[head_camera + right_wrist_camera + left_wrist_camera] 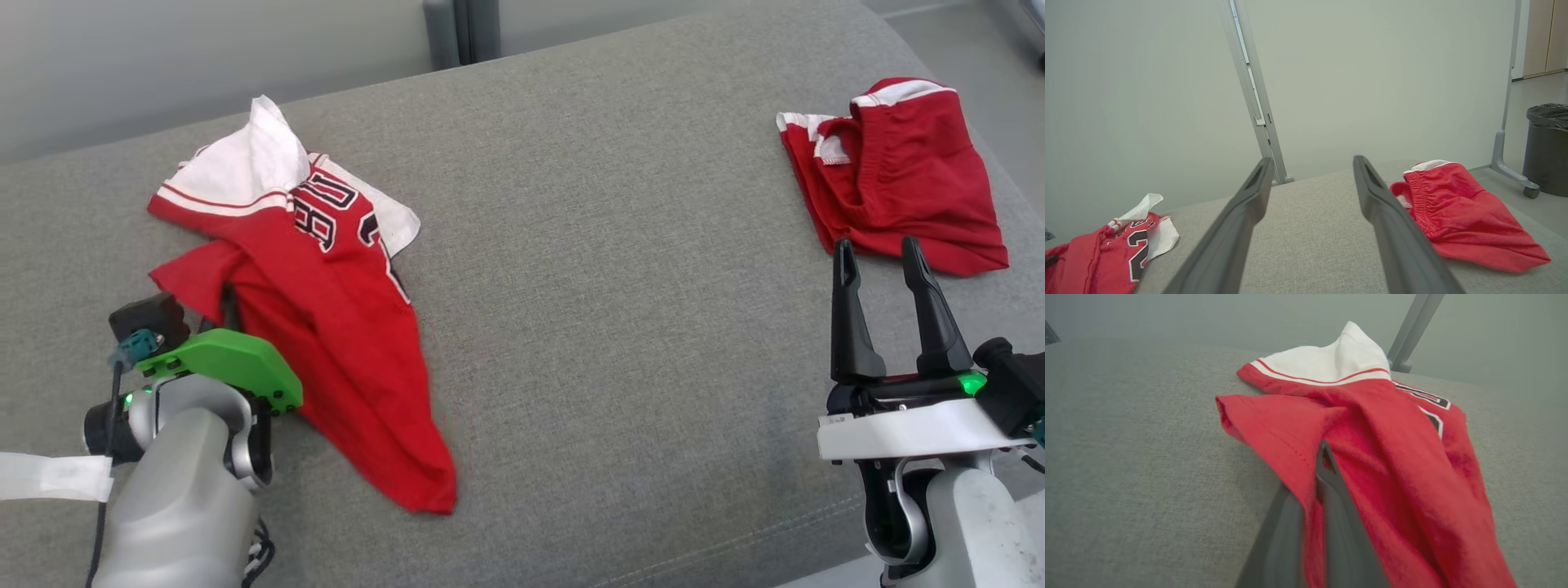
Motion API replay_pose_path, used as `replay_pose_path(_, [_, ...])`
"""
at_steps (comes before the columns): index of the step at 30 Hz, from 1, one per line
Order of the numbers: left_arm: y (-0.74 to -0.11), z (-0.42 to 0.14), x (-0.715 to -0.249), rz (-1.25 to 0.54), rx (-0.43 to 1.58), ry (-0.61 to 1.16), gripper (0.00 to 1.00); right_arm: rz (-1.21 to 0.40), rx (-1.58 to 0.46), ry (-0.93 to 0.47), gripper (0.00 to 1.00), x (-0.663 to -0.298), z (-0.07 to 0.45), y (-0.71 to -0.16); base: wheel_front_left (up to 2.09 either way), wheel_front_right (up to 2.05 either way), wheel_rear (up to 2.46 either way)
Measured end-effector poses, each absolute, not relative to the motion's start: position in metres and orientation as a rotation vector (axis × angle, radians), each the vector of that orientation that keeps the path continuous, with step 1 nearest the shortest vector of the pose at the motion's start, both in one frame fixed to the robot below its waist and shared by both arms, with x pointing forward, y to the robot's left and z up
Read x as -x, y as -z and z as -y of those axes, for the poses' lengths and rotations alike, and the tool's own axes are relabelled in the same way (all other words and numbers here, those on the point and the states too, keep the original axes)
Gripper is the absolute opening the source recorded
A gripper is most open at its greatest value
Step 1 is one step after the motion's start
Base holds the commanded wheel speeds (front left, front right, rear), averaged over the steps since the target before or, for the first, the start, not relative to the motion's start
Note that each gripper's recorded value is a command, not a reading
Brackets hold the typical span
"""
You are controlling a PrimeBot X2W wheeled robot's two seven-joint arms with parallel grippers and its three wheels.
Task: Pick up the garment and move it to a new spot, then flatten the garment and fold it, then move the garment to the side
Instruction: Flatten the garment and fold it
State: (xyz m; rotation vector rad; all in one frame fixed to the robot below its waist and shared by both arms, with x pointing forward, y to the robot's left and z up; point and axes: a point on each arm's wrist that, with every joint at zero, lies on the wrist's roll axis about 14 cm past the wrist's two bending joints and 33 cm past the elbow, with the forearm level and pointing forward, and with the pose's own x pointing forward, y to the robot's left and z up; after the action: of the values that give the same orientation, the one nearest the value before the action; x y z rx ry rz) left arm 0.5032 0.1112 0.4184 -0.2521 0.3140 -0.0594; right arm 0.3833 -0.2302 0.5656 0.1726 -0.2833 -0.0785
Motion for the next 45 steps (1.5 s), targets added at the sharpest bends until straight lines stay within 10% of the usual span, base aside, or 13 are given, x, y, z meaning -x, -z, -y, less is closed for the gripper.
replay_pose_path(7, [-0.412, -0.151, -0.496, -0.348, 0.182, -0.021, 0.00, 0.292, -0.189, 0.051, 1.00, -0.386, 0.221, -0.569, 0.00, 0.00, 0.00])
replay_pose_path(9, [-0.411, -0.157, -0.495, -0.352, 0.173, -0.041, 0.38, 0.295, -0.190, 0.048, 1.00, -0.386, 0.220, -0.569, 0.00, 0.00, 0.00])
replay_pose_path(11, [-0.410, -0.160, -0.493, -0.357, 0.170, -0.050, 1.00, 0.298, -0.190, 0.048, 1.00, -0.385, 0.220, -0.570, 0.00, 0.00, 0.00])
replay_pose_path(28, [-0.460, -0.147, -0.503, -0.163, 0.088, -0.019, 1.00, 0.330, -0.166, 0.055, 1.00, -0.381, 0.224, -0.581, 0.00, 0.00, 0.00])
replay_pose_path(45, [-0.408, -0.109, -0.545, -0.349, -0.109, 0.093, 1.00, 0.319, -0.108, 0.094, 1.00, -0.385, 0.238, -0.580, 0.00, 0.00, 0.00])
